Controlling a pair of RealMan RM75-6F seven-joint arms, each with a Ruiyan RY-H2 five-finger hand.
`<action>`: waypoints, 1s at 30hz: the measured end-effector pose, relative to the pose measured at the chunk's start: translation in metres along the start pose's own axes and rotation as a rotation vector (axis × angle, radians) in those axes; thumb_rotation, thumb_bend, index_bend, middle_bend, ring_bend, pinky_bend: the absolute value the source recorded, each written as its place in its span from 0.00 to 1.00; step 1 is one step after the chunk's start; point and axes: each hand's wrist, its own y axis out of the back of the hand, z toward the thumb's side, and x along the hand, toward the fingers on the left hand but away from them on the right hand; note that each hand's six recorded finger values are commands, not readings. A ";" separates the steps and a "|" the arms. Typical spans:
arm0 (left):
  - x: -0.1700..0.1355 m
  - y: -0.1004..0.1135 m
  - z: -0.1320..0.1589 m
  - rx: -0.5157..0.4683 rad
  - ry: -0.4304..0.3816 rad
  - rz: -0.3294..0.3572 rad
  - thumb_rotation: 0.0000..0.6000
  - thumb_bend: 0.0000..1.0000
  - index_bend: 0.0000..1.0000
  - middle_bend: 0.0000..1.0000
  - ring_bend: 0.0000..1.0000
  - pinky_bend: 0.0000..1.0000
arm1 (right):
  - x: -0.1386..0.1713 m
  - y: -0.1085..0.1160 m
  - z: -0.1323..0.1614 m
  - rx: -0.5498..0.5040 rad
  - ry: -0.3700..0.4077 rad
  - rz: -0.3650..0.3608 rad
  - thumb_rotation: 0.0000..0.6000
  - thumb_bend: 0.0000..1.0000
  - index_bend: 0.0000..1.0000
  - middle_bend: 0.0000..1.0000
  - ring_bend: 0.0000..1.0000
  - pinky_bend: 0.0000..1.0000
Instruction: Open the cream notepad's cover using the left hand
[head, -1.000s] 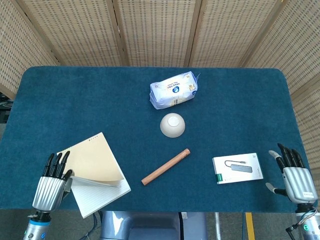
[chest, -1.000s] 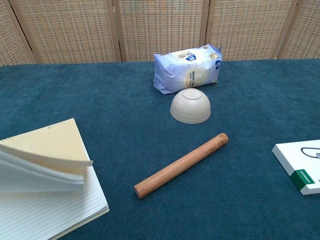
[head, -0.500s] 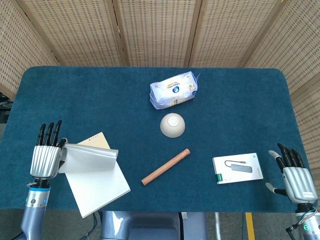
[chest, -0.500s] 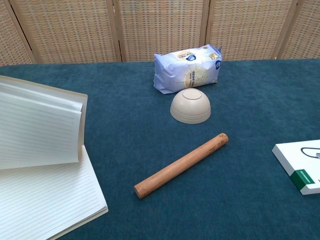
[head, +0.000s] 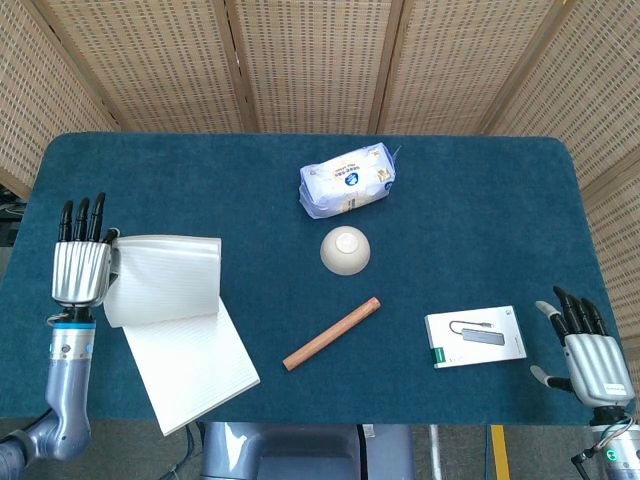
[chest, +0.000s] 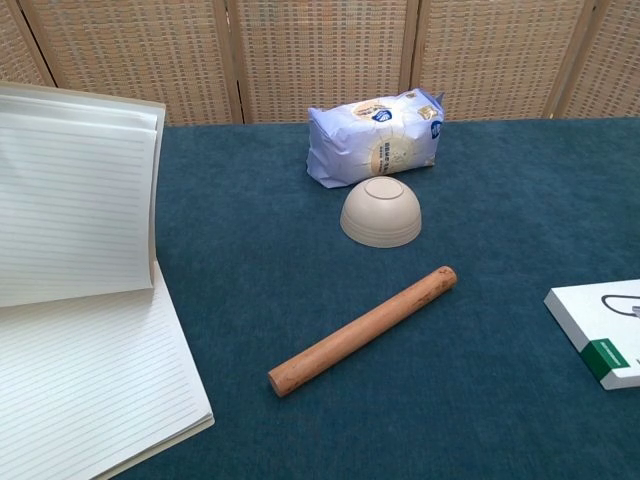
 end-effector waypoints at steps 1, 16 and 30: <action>0.005 0.000 -0.001 0.006 0.005 0.002 1.00 0.52 0.78 0.00 0.00 0.00 | 0.000 0.000 0.000 -0.001 -0.001 0.000 1.00 0.10 0.14 0.00 0.00 0.00; 0.050 -0.006 -0.029 0.066 0.122 -0.002 1.00 0.51 0.78 0.00 0.00 0.00 | -0.002 -0.001 0.000 -0.004 0.001 0.004 1.00 0.10 0.14 0.00 0.00 0.00; 0.057 -0.001 -0.065 0.161 0.204 0.006 1.00 0.52 0.78 0.00 0.00 0.00 | -0.001 -0.001 0.001 -0.003 0.001 0.009 1.00 0.10 0.14 0.00 0.00 0.00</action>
